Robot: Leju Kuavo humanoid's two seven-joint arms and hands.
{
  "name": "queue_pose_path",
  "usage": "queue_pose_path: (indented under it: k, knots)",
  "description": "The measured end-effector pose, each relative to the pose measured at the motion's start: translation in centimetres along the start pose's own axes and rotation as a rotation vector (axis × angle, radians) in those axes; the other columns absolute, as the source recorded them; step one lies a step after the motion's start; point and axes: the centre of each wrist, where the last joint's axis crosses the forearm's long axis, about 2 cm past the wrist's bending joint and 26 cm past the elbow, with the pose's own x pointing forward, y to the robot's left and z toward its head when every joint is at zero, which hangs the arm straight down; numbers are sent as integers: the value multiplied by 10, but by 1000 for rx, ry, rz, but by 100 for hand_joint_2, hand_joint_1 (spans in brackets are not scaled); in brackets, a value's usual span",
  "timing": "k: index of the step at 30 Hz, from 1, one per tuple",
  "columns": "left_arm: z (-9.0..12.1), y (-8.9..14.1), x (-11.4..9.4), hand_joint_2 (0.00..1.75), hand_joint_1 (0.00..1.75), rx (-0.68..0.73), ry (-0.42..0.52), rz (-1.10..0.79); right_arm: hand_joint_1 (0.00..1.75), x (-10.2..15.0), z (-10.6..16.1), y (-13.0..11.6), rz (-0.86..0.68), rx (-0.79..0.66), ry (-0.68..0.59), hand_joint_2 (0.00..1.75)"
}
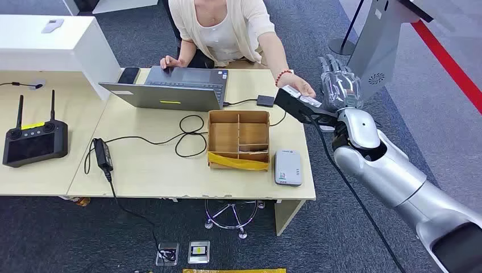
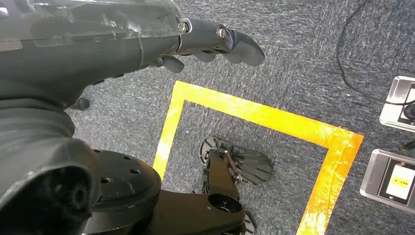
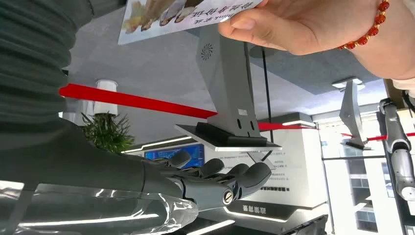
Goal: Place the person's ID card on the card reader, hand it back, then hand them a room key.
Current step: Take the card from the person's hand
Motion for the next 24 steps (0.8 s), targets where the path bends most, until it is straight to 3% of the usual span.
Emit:
queue_pose_path:
  k: [15, 16, 19, 20, 24]
  knots:
    - [0, -2, 2, 0, 0, -6, -11, -10, 0, -5, -4, 2, 11, -20, 29, 175]
    - [0, -2, 2, 0, 0, -5, -11, -9, 24, -6, -5, 2, 12, -23, 30, 175]
    - [0, -1, 2, 0, 0, -2, -9, -7, 155, -7, -8, 0, 16, -34, 23, 175]
    - [0, -1, 2, 0, 0, 0, -8, -5, 175, -7, -9, -1, 18, -36, 19, 175]
    - [0, -1, 3, 0, 0, 8, -1, 9, 175, -5, -15, -1, 22, -39, 6, 175]
